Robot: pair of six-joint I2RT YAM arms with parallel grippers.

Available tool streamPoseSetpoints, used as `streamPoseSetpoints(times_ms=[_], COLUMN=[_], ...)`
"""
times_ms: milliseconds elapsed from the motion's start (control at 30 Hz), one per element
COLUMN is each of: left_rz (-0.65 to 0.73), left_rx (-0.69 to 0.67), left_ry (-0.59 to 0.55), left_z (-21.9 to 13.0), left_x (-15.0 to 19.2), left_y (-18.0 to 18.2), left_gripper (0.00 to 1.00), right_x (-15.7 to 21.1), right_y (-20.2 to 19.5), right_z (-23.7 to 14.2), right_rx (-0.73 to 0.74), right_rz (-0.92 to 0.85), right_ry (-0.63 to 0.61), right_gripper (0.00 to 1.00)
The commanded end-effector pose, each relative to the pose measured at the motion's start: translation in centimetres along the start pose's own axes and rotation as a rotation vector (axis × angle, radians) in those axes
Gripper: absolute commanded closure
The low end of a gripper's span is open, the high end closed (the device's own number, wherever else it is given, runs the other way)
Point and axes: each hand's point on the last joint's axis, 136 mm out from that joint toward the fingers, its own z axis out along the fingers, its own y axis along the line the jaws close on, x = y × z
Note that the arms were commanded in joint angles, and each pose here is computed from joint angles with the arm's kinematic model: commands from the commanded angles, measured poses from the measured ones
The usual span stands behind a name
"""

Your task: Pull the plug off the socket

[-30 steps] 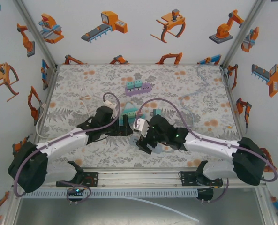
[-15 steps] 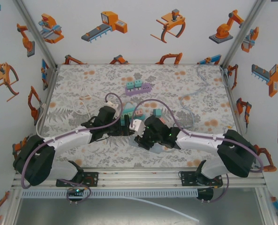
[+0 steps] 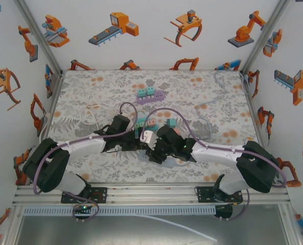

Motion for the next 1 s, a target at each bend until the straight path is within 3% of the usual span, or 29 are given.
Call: streamPoseSetpoints(times_ms=[0, 200, 467, 600, 700, 833, 967], left_rz=[-0.046, -0.056, -0.026, 0.009, 0.035, 0.1, 0.118], left_rx=[-0.023, -0.071, -0.051, -0.109, -0.143, -0.194, -0.13], left_ry=[0.063, 0.134, 0.217, 0.272, 0.296, 0.337, 0.368], left_z=[-0.1, -0.4, 0.7, 1.5, 1.5, 0.8, 0.5], left_x=[1.1, 2.7, 4.0, 5.0, 5.8, 7.1, 8.1], left_y=[0.5, 1.5, 1.3, 1.9, 2.3, 3.2, 2.4], left_gripper=[0.28, 0.37, 0.39, 0.4, 0.5, 0.53, 0.53], right_x=[-2.9, -2.9, -2.9, -3.0, -3.0, -3.1, -3.1], right_y=[0.2, 0.0, 0.2, 0.2, 0.1, 0.0, -0.1], right_z=[-0.3, -0.3, -0.2, -0.2, -0.2, -0.3, -0.3], right_rx=[-0.014, -0.001, -0.011, -0.016, -0.01, -0.001, 0.006], right_rz=[-0.033, -0.035, -0.034, -0.034, -0.036, -0.037, -0.05], right_ry=[-0.083, -0.085, -0.095, -0.092, -0.093, -0.091, -0.091], right_gripper=[0.78, 0.78, 0.78, 0.78, 0.78, 0.79, 0.79])
